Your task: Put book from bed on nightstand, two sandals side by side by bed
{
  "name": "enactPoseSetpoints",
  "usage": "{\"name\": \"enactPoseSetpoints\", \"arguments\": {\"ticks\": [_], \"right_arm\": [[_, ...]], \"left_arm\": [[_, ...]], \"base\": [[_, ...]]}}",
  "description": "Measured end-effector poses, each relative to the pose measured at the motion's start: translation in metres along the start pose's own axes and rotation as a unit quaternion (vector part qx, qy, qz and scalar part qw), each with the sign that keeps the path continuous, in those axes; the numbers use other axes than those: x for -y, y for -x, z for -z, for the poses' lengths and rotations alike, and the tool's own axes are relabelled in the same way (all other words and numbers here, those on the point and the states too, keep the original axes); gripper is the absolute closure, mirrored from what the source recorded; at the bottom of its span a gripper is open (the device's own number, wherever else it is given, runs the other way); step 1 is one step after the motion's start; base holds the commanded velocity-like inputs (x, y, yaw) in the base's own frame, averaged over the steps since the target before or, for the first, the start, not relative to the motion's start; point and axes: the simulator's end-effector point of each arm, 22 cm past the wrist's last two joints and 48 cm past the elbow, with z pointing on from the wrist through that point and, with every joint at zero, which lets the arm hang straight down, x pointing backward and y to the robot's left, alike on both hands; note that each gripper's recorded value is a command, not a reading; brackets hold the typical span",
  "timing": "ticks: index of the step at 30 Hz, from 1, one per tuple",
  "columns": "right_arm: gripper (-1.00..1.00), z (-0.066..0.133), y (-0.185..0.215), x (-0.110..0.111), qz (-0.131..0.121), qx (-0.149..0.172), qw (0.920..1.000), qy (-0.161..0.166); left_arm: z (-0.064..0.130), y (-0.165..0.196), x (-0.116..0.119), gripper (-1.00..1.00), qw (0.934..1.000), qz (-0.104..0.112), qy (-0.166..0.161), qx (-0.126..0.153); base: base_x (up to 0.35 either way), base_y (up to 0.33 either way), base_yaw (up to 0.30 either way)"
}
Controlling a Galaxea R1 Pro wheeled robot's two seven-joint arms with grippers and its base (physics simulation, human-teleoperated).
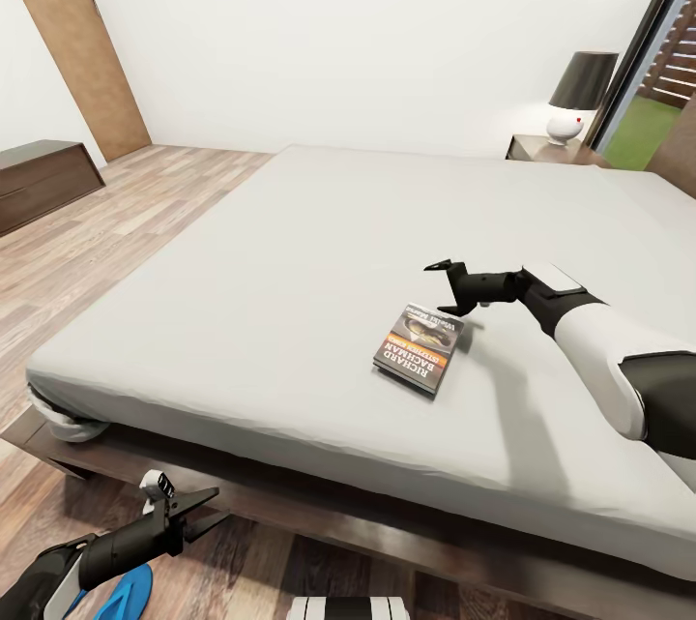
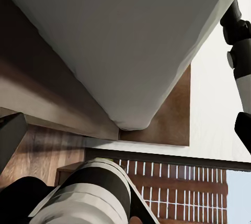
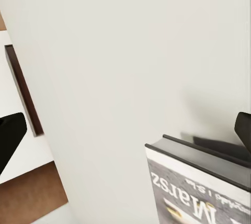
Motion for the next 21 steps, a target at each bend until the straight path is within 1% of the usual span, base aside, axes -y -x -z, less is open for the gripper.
{"name": "enactPoseSetpoints", "arguments": {"ticks": [21], "right_arm": [[-1.00,-0.0014,-0.0014,0.0060,-0.004,-0.001,1.0000,-0.004]], "left_arm": [[0.0002,-0.0002,-0.0003,-1.00,1.0000,0.001,0.000,0.000]], "base": [[0.000,0.000,0.000]]}}
